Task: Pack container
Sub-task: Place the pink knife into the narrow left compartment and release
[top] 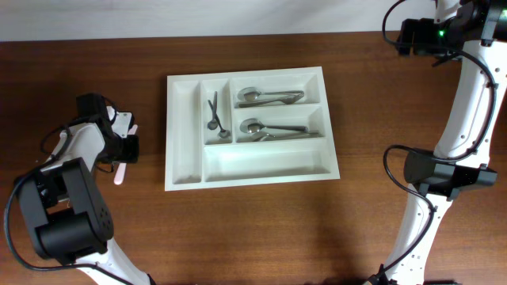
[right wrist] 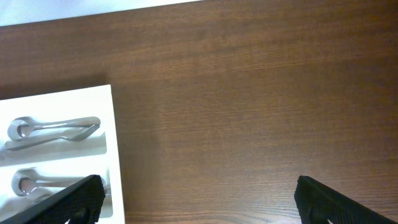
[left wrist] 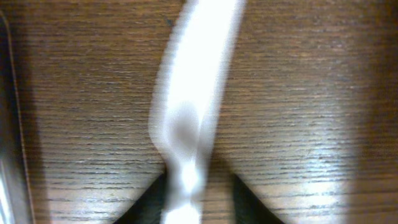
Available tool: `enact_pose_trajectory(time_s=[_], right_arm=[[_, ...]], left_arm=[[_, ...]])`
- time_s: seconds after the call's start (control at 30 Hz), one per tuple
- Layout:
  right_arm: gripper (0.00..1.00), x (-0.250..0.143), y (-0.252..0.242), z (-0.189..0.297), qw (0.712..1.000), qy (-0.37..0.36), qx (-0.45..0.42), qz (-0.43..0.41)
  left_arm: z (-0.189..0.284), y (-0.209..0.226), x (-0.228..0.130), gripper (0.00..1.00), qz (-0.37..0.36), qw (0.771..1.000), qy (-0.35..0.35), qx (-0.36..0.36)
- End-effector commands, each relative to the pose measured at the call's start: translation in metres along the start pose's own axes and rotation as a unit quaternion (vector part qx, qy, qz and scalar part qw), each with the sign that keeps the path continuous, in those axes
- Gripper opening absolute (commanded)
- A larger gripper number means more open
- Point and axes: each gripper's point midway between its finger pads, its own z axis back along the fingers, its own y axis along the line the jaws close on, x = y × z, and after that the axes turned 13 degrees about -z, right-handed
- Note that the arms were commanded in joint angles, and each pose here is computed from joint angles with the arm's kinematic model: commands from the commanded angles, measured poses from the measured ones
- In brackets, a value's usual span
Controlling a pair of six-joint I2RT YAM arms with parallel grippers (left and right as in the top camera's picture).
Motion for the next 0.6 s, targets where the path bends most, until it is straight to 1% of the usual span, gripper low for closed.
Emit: enact_pose_trajectory(time_s=[0.0,0.13,0.27,0.3,0.43,0.57], right_arm=[[0.99,0.001,-0.003,0.005,1.000,-0.004,-0.002,-0.007],[0.98,0.001,-0.003,0.005,1.000,-0.004,-0.002,-0.007],[0.99,0.001,-0.003,0.005,1.000,-0.004,-0.002,-0.007],[0.99,0.001,-0.003,0.005,1.000,-0.004,-0.002,-0.007],[0.99,0.001,-0.003,0.005,1.000,-0.004,-0.002,-0.007],[0.99,0.001,-0.003,0.005,1.000,-0.004,-0.002,-0.007]], left_arm=[[-0.027,-0.007,-0.028,0.22,0.003,0.998,0.055,-0.014],[-0.027,-0.007,-0.028,0.21,0.003,0.998,0.055,-0.013],[-0.021,-0.005,-0.023,0.10,0.003,0.998,0.055,-0.013],[-0.018,-0.003,-0.020,0.09,0.005,0.998,0.054,-0.012],[0.010,0.012,0.006,0.02,0.016,0.999,0.041,-0.001],[0.045,0.024,0.035,0.02,0.045,0.999,0.021,0.010]])
